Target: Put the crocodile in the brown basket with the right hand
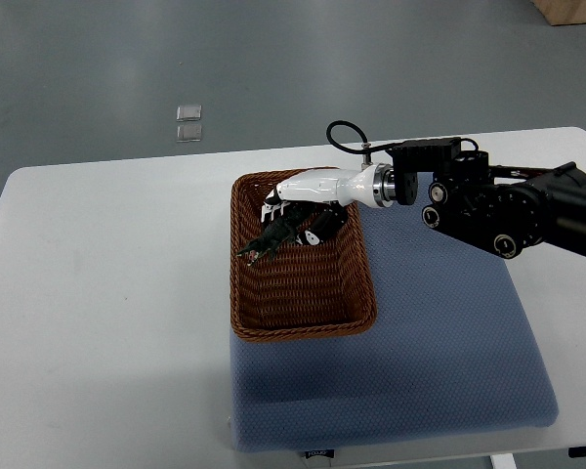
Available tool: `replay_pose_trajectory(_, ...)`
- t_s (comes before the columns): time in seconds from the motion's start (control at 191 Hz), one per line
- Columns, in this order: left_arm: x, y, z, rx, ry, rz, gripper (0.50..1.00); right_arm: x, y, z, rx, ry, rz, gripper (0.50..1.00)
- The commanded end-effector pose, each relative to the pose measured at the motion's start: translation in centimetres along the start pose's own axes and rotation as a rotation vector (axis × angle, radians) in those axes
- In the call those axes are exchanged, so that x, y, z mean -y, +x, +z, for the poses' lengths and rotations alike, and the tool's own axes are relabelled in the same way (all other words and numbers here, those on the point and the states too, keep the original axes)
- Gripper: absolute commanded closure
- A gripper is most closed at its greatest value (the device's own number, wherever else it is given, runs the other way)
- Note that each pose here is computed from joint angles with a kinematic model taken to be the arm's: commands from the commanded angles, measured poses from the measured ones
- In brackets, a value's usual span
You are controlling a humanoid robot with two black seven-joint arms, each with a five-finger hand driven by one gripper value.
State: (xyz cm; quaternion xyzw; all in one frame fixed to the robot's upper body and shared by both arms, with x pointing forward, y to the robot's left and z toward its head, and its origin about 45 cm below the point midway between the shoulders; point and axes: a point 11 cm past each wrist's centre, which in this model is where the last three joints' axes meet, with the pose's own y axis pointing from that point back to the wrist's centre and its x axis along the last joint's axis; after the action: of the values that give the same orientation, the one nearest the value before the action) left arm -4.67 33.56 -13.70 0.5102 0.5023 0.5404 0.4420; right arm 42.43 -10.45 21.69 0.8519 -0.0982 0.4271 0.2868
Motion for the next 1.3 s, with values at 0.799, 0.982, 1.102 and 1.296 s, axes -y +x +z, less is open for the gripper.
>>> replay_pose_trajectory(0.799,0.0,0.0,0.0,0.000,0.000,0.000,0.500,-11.2,2.9,10.2,0.883,-0.189,0.454,0.572)
replay_pose_trajectory(0.982,0.0,0.0,0.0,0.000,0.000,0.000,0.500,-13.4,1.2,13.5,1.284,-0.197,0.612,0.572)
replay_pose_trajectory(1.102,0.0,0.0,0.0,0.000,0.000,0.000,0.500,-15.1,-0.2,15.7,1.559,-0.204,0.703,0.572)
replay_pose_trajectory(1.296,0.0,0.0,0.0,0.000,0.000,0.000,0.500,-15.4,-1.2,16.0,1.755,-0.120,0.701,0.570)
